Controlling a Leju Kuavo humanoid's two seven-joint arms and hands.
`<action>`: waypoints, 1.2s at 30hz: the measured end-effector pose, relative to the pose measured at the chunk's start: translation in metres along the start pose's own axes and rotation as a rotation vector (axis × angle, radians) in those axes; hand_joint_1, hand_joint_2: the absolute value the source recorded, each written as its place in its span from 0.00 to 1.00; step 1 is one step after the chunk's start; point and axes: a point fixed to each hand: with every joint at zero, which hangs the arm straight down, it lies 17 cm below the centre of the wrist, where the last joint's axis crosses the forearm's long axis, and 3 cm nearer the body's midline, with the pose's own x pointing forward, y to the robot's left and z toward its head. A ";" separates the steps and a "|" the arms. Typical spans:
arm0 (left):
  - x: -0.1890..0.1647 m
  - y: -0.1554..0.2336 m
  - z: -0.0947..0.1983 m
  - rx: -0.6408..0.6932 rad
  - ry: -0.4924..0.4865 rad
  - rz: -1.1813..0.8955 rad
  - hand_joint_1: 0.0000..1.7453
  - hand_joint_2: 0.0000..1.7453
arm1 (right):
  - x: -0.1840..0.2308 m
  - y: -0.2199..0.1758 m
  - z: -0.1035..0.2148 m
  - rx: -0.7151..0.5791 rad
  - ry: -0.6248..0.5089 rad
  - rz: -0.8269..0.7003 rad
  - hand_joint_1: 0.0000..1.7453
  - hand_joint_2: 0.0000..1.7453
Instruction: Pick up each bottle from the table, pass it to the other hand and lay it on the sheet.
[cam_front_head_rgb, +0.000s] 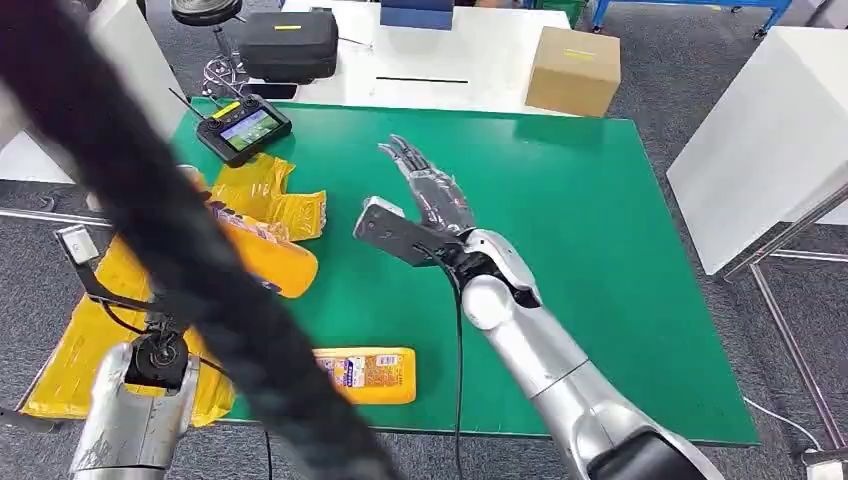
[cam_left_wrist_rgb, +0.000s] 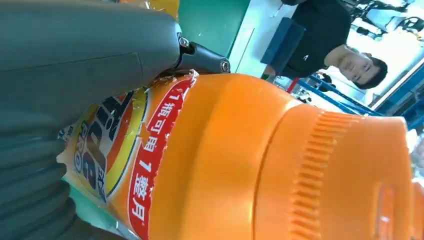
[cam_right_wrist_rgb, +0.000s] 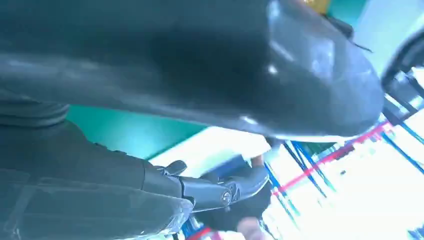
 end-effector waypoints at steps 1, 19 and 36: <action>0.002 0.001 0.001 0.003 -0.005 -0.009 1.00 1.00 | 0.002 -0.008 0.003 -0.028 -0.012 -0.001 0.00 0.00; 0.046 0.036 0.010 0.086 -0.099 -0.227 1.00 1.00 | -0.028 -0.102 0.069 -0.302 0.017 0.012 0.00 0.00; 0.161 0.099 0.027 0.411 -0.349 -1.022 1.00 1.00 | -0.057 -0.081 0.116 -0.286 0.051 -0.024 0.00 0.00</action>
